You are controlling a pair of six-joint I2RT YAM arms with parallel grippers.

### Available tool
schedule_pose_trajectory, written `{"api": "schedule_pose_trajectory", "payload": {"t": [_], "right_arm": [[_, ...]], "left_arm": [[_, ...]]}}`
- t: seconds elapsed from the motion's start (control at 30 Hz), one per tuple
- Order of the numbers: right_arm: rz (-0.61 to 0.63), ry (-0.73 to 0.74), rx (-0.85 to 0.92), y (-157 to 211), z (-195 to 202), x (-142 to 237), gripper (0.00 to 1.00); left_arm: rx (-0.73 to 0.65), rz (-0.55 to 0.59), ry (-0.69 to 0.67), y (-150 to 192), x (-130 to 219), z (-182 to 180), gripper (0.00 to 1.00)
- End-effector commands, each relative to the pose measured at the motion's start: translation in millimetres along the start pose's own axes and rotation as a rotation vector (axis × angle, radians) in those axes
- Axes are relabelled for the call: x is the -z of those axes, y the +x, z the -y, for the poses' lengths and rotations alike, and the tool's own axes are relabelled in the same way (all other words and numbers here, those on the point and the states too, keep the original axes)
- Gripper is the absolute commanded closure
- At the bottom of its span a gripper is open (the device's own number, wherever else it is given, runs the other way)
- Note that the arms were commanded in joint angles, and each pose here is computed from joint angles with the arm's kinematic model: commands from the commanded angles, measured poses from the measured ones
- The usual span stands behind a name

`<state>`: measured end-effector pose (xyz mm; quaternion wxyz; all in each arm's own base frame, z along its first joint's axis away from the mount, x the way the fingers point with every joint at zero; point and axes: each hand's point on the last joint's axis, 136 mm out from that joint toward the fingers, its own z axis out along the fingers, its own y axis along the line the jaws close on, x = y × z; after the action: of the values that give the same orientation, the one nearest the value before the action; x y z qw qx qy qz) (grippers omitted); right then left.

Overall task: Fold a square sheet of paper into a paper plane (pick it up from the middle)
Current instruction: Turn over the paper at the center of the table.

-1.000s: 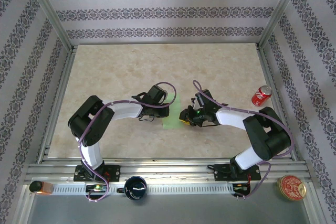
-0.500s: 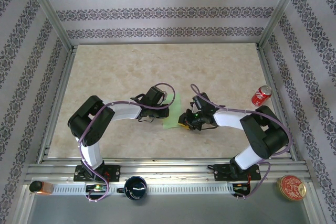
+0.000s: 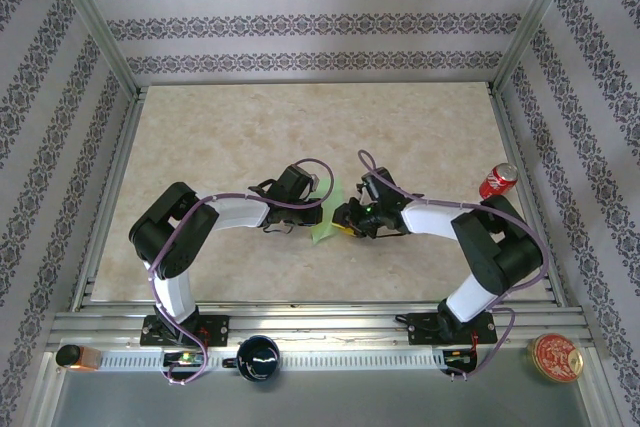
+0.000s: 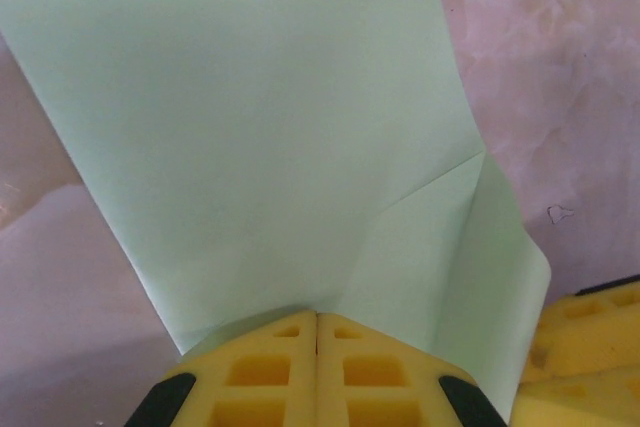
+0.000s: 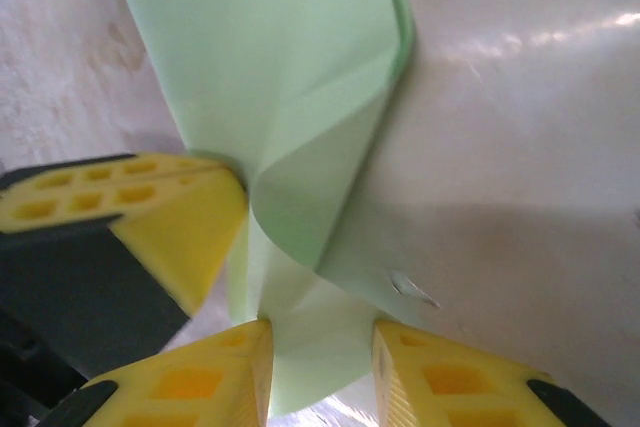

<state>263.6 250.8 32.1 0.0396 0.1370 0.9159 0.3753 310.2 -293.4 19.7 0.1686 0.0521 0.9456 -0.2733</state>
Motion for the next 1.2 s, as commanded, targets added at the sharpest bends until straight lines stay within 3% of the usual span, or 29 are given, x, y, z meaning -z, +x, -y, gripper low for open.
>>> {"api": "schedule_pose_trajectory", "payload": {"t": [0.0,0.6,0.97,1.17], "right_arm": [[0.019,-0.034,0.017,-14.7,-9.2,-0.7,0.66],[0.014,-0.090,-0.030,-30.1,-7.2,-2.2,0.59],[0.030,-0.108,-0.020,-44.9,-0.9,-6.1,0.81],[0.034,-0.135,-0.012,-50.8,-2.2,-6.6,0.85]], "left_arm": [[0.011,-0.090,-0.062,23.9,-2.2,-21.6,0.99],[0.018,-0.097,-0.042,24.2,-1.8,-17.4,0.99],[0.022,-0.087,-0.018,22.7,-0.2,-12.9,1.00],[0.028,-0.097,-0.008,25.8,-1.8,-12.3,1.00]]}}
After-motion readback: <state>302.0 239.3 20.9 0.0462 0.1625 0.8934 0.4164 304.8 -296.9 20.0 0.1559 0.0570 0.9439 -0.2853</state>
